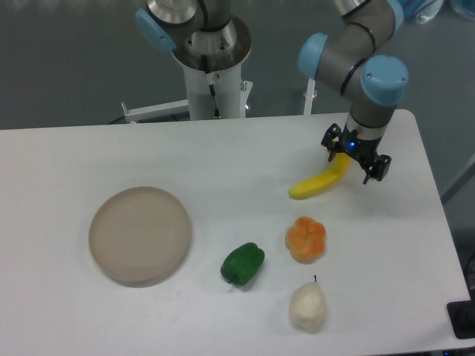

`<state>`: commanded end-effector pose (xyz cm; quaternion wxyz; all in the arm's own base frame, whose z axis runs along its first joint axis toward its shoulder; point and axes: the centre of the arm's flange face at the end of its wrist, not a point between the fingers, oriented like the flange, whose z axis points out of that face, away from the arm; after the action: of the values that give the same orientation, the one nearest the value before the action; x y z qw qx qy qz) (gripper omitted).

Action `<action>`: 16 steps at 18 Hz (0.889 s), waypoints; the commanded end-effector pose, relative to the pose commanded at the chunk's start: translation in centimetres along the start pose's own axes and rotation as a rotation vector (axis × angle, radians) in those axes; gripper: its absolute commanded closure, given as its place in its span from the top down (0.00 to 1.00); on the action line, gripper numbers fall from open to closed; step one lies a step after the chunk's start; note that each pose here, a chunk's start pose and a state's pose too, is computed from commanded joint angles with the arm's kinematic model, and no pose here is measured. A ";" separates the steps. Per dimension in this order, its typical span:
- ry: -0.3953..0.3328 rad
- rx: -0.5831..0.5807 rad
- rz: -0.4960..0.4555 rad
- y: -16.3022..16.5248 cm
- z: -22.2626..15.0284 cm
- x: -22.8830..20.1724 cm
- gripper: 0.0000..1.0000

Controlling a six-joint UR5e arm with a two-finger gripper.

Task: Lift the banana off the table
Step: 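Lower the open gripper onto the banana's stem end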

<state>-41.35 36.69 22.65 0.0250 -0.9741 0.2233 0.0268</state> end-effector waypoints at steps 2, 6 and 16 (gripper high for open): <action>0.001 0.062 -0.041 1.2 0.1 -0.4 1.00; 0.015 0.088 -0.044 1.7 0.6 0.1 1.00; 0.031 0.087 0.029 2.0 2.5 1.8 1.00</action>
<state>-40.68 34.22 20.00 0.0635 -0.9690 0.2389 0.0023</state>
